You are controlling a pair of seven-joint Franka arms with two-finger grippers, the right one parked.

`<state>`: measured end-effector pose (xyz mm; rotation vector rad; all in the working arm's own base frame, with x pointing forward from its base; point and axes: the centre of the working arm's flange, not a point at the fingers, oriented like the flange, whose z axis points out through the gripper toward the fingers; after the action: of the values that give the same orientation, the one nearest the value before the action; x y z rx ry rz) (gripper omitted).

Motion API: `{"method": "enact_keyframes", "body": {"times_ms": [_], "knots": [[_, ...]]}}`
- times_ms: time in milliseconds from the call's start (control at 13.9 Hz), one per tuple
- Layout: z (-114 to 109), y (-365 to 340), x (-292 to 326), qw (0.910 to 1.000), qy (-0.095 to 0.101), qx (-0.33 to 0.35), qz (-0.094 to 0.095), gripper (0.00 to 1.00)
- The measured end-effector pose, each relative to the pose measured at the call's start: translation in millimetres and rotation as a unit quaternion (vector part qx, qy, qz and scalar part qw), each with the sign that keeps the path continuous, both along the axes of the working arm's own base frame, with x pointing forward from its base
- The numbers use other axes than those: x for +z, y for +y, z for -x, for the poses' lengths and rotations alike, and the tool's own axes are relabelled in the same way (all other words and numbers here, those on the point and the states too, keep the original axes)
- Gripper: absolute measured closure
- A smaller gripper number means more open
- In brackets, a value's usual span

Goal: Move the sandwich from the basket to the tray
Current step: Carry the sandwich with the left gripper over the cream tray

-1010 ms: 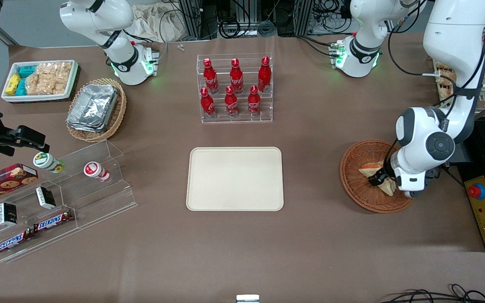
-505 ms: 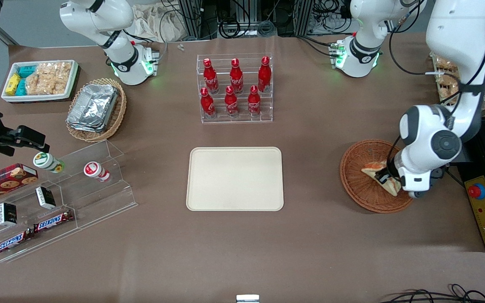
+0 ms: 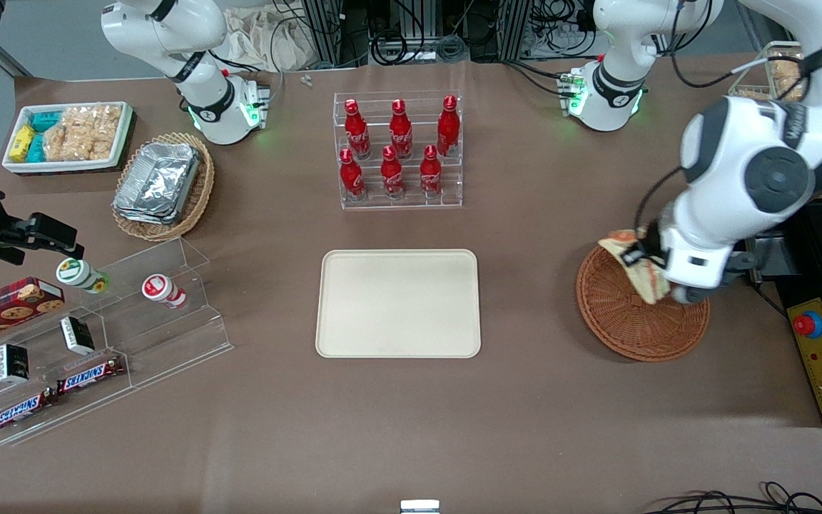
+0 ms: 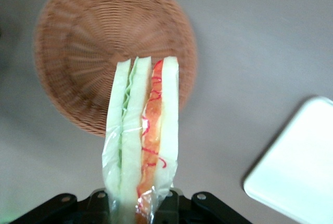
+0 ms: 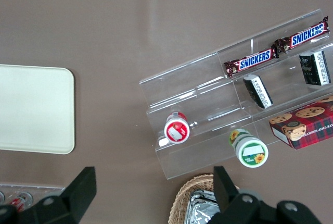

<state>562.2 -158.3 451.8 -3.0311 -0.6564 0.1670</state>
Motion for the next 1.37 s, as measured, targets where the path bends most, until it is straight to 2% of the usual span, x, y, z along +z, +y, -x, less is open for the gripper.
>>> {"method": "enact_keyframes", "body": {"times_ms": [289,577,794,938,1155,1371], "knots": [[21,-79,18,0.9930,-0.012,-0.112,0.037,0.80],[32,-129,22,0.9853,-0.040,-0.148,0.074,0.80],[41,-178,-1,0.9771,-0.054,-0.180,0.100,0.80],[43,-207,-36,0.9739,-0.057,-0.194,0.102,0.80],[38,-235,-96,0.9741,-0.069,-0.191,0.099,0.80],[36,-248,-140,0.9738,-0.056,-0.191,0.110,0.83]]}}
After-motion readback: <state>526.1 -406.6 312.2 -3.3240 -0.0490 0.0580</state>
